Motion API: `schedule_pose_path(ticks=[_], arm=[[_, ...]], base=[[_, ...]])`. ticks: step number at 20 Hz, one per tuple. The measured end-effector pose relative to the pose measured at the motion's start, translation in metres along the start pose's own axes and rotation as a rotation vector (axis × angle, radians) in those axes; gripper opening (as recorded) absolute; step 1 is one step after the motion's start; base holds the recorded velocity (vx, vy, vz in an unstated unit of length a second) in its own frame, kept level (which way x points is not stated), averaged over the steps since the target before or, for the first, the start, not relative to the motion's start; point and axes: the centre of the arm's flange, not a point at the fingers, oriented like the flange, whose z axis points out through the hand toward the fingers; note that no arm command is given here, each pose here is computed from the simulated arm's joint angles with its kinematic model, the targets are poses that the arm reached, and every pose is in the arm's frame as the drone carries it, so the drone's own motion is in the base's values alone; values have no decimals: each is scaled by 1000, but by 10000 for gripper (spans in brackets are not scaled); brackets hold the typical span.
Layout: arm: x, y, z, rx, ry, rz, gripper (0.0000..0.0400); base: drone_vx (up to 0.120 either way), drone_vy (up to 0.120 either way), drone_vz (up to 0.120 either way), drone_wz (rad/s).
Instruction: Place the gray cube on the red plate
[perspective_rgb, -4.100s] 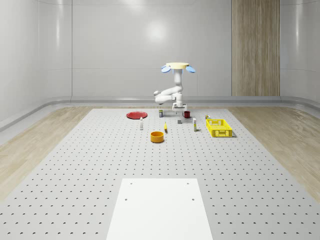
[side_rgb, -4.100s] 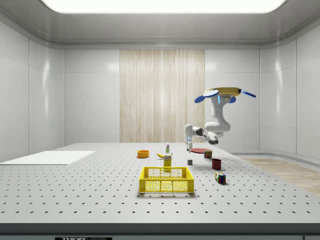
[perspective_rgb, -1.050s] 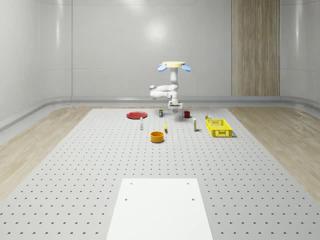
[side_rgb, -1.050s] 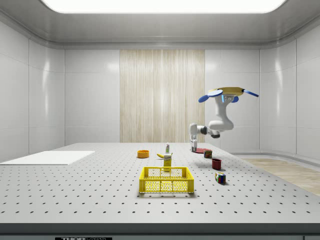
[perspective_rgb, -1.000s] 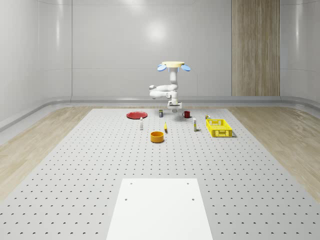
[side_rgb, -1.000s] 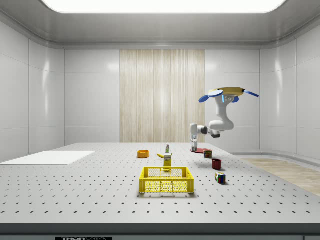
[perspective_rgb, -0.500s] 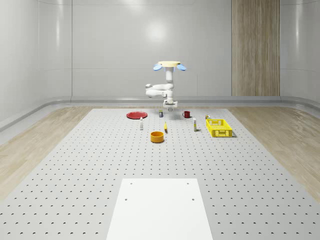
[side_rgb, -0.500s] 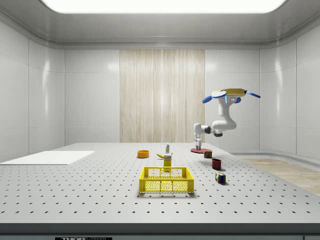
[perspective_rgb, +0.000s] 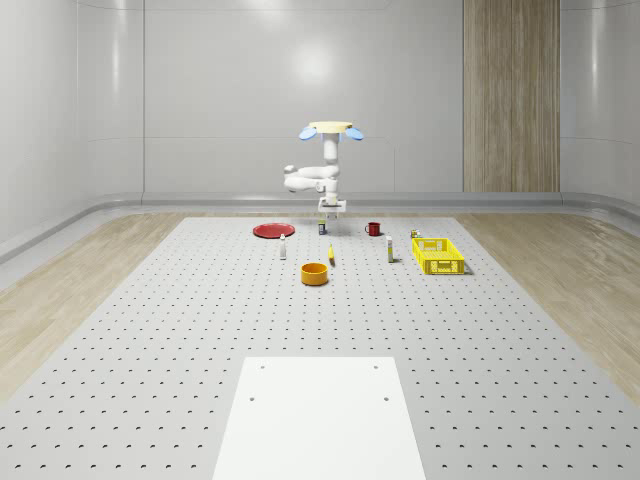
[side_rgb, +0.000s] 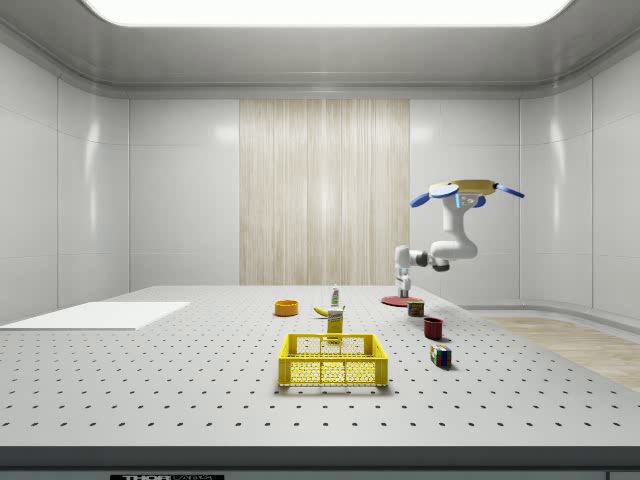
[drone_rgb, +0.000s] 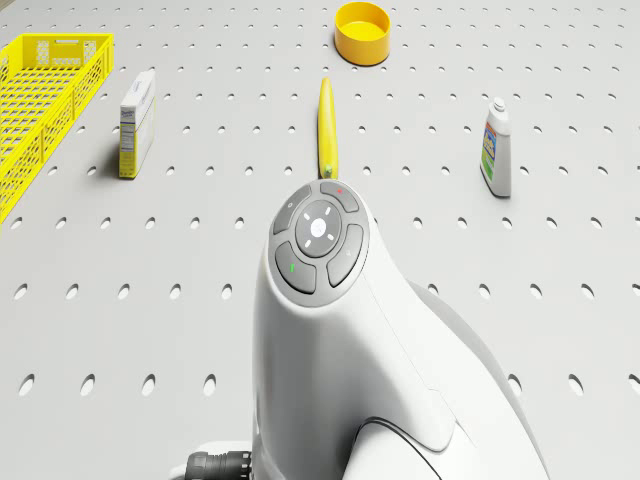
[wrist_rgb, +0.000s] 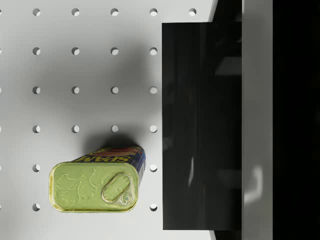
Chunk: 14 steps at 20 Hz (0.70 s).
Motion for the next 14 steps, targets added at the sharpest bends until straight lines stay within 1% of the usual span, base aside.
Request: schedule_pose_path(ticks=[8, 14], arm=[[0, 0, 0, 0, 0, 0, 250], [0, 0, 0, 0, 0, 0, 250]], base=[[0, -120, 0, 0], [-113, -120, 0, 0]])
